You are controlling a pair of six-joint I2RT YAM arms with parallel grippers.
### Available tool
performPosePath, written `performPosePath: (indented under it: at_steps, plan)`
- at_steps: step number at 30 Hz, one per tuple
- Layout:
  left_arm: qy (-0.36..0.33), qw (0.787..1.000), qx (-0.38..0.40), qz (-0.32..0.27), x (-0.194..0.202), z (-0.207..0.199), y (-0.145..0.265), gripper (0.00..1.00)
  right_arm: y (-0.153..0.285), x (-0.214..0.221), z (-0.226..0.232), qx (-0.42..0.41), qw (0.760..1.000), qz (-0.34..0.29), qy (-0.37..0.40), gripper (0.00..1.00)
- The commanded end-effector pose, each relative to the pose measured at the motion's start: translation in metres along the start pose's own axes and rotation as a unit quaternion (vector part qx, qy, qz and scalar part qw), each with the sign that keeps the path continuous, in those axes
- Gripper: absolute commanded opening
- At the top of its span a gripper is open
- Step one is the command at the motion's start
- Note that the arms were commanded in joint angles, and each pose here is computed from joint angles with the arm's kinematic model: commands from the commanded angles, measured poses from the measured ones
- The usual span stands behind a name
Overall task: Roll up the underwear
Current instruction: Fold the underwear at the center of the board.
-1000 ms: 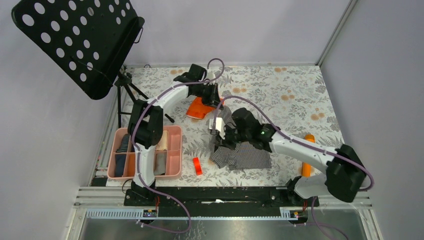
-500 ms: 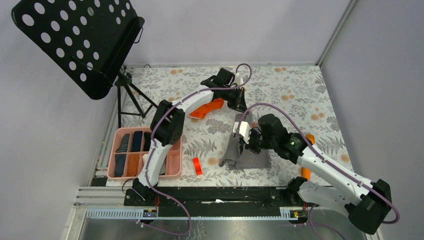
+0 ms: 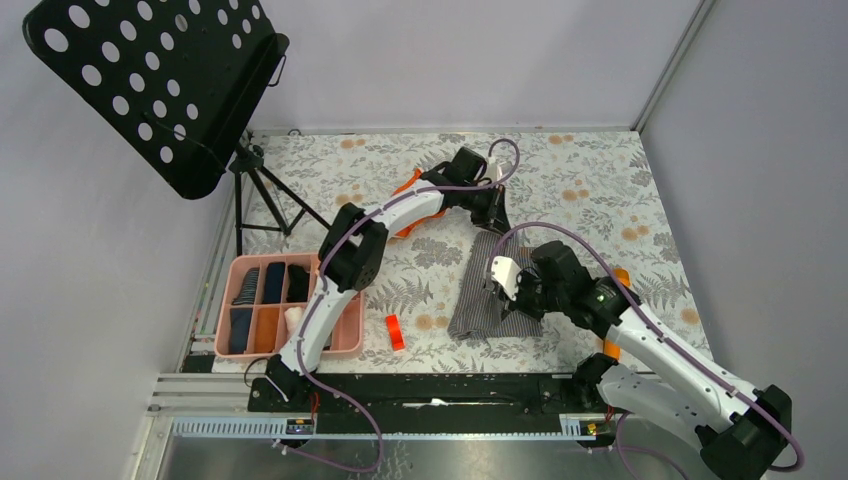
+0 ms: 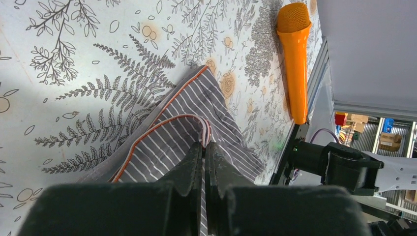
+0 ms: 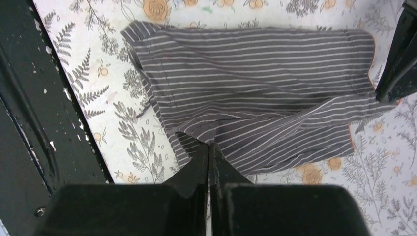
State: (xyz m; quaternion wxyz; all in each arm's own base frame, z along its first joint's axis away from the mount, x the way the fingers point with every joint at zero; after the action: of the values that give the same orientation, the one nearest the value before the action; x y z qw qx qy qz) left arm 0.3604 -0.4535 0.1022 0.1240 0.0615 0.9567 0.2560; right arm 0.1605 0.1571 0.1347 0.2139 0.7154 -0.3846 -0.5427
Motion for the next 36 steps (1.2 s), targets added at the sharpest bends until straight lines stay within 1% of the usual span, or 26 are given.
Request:
performPosePath:
  at_steps: [1,9,11,12,13,14,15,16,17,18,19,21,23,25,27,29,31,32,34,36]
  plan:
    - [-0.028,0.999,0.024,-0.017,-0.014,-0.014,-0.005,0.00,0.007,0.019,0.005,0.004,0.999,0.032,0.010,0.00]
    - [-0.034,0.999,0.013,-0.024,-0.017,-0.006,-0.016,0.00,0.006,0.045,0.011,0.011,0.997,0.074,0.025,0.00]
    - [-0.036,0.999,0.012,-0.027,-0.019,-0.006,-0.018,0.00,0.007,0.052,0.013,0.005,0.995,0.088,0.035,0.05]
    - [-0.037,0.999,0.015,-0.026,-0.019,-0.007,-0.019,0.02,0.009,0.055,0.015,0.001,0.995,0.097,0.039,0.12]
    - [-0.037,0.999,0.025,-0.023,-0.019,-0.010,-0.019,0.15,0.013,0.060,0.017,-0.003,0.993,0.110,0.038,0.21]
    - [-0.042,0.998,0.047,-0.016,-0.019,-0.019,-0.018,0.31,0.018,0.064,0.019,-0.007,0.992,0.121,0.035,0.36]
    - [-0.053,0.996,0.064,-0.014,-0.021,-0.028,-0.017,0.39,0.023,0.065,0.020,-0.008,0.991,0.129,0.032,0.55]
    - [-0.063,0.995,0.077,-0.015,-0.023,-0.037,-0.013,0.46,0.030,0.065,0.020,-0.007,0.990,0.135,0.030,0.69]
    - [-0.078,0.993,0.086,-0.021,-0.027,-0.048,-0.007,0.51,0.038,0.064,0.018,0.003,0.990,0.140,0.023,0.78]
    - [-0.093,0.991,0.090,-0.029,-0.032,-0.055,-0.001,0.53,0.045,0.061,0.015,0.019,0.990,0.137,0.016,0.86]
    - [-0.110,0.989,0.093,-0.038,-0.037,-0.063,0.008,0.55,0.051,0.057,0.013,0.033,0.991,0.131,0.004,0.90]
    - [-0.125,0.987,0.077,-0.059,-0.047,-0.065,0.028,0.56,0.061,0.046,0.005,0.068,0.991,0.111,-0.014,0.97]
    - [-0.133,0.987,0.035,-0.083,-0.055,-0.053,0.052,0.56,0.062,0.037,-0.008,0.106,0.988,0.098,-0.051,0.99]
    - [-0.126,0.986,-0.019,-0.105,-0.057,-0.033,0.079,0.57,0.055,0.029,-0.023,0.128,0.983,0.093,-0.089,0.93]
    - [-0.106,0.988,-0.054,-0.102,-0.044,-0.006,0.100,0.56,0.049,0.022,-0.047,0.170,0.975,0.083,-0.119,0.89]
    - [-0.097,0.988,-0.071,-0.095,-0.028,0.008,0.118,0.54,0.044,0.014,-0.070,0.193,0.968,0.053,-0.150,0.85]
    - [-0.098,0.988,-0.084,-0.089,-0.010,0.017,0.131,0.52,0.042,0.013,-0.095,0.206,0.958,0.031,-0.197,0.83]
    - [-0.109,0.986,-0.091,-0.086,-0.001,0.020,0.136,0.52,0.042,0.020,-0.110,0.215,0.948,0.026,-0.233,0.82]
    - [-0.139,0.982,-0.097,-0.086,0.016,0.019,0.143,0.52,0.040,0.039,-0.136,0.213,0.920,0.020,-0.329,0.77]
    - [-0.183,0.975,-0.102,-0.081,0.034,0.014,0.144,0.52,0.035,0.059,-0.152,0.195,0.889,0.021,-0.413,0.70]
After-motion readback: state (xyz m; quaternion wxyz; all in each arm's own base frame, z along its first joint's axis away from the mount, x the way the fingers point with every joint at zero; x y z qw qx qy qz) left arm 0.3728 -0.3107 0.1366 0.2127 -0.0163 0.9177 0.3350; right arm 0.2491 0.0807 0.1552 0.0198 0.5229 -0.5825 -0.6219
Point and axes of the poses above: each gripper's point midway between its finger pads, its own y axis back along the fingers, its own z axis along the line the jaws close on, x = y × z, the point moved 2 cm from there along y, back along the fingers, and after that the axes turned 14 degrees about y, right-handed, at the moved point
